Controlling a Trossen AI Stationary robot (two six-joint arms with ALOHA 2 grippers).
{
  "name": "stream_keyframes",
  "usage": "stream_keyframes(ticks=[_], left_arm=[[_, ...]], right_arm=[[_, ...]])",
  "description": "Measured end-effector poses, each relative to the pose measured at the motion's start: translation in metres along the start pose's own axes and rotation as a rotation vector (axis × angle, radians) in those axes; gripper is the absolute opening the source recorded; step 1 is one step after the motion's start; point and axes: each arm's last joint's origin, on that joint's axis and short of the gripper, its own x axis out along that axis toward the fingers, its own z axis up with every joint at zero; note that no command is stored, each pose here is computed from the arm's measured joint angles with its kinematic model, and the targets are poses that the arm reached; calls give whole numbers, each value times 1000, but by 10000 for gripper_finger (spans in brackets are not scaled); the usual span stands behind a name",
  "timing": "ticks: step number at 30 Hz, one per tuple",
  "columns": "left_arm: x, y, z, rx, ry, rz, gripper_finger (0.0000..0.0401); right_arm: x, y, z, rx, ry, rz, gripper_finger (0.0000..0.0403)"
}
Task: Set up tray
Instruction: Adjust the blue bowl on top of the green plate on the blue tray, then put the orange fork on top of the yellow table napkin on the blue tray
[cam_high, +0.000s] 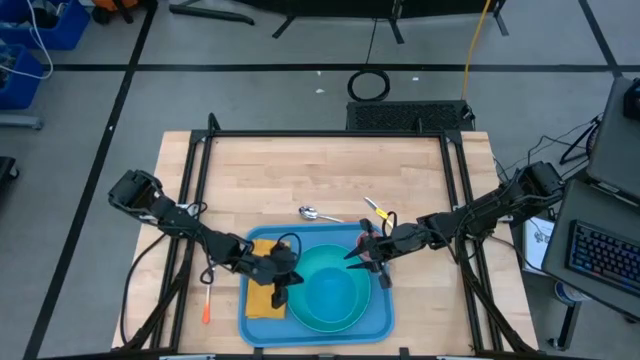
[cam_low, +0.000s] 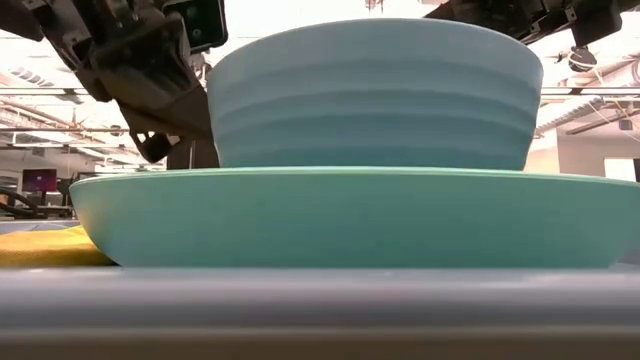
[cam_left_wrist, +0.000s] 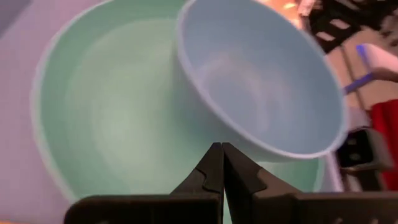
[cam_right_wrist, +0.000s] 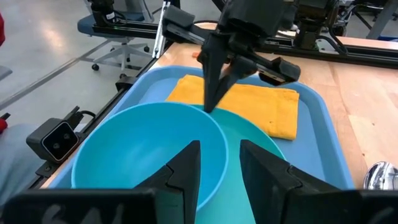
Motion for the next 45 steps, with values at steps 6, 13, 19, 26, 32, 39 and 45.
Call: stream_keyframes(ticks=[6, 13, 19, 26, 32, 39, 45], left_arm=[[-1, -1, -5, 14, 27, 16, 1], [-15, -9, -15, 12, 15, 113, 1], [-31, -12, -26, -54, -15, 254, 1], [-40, -7, -45, -170, 17, 396, 2], [-51, -4, -56, -265, 5, 499, 1], [-70, 5, -65, -364, -229, 674, 2], [-74, 14, -53, -388, -226, 713, 28]], right_arm=[[0, 0, -2, -1, 8, 0, 102], [-4, -1, -13, 3, -47, -3, 102], [-4, -1, -12, -17, -66, -2, 102], [-6, -1, -9, -79, -88, -5, 102], [-10, -2, -3, -202, -128, -23, 102], [-13, -5, 2, -316, -151, -136, 102], [-19, -9, 16, -418, -264, -181, 102]])
